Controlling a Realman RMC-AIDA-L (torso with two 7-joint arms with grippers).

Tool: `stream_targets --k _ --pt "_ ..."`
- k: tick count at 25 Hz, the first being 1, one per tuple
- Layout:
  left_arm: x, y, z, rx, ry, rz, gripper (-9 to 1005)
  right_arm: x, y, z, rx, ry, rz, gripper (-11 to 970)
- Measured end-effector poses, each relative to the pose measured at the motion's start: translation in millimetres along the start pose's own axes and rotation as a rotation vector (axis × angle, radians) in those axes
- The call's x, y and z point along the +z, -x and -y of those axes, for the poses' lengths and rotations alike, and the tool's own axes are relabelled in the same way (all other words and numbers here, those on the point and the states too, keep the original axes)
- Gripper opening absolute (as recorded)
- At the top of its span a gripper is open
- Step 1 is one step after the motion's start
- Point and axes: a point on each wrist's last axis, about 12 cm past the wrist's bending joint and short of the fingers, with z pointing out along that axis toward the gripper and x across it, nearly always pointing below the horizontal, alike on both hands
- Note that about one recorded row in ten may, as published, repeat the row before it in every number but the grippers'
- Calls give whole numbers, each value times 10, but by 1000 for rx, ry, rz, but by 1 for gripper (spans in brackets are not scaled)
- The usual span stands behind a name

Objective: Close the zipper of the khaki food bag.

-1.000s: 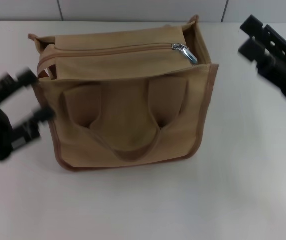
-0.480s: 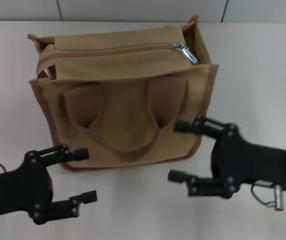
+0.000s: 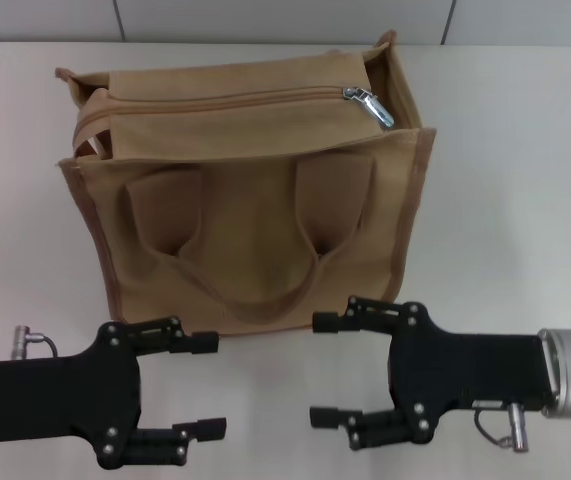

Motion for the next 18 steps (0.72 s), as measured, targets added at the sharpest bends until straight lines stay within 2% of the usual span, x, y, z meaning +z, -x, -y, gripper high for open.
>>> stream_targets --k 3,7,18 --pt "35 -16 3 -8 -11 -11 757 13 -59 -68 -50 12 -8 836" --pt "56 -56 -4 -18 1 -31 756 11 -96 -97 -64 2 -10 836" --pt "93 -131 13 -42 -25 -96 756 10 -136 -78 -65 -24 -36 835"
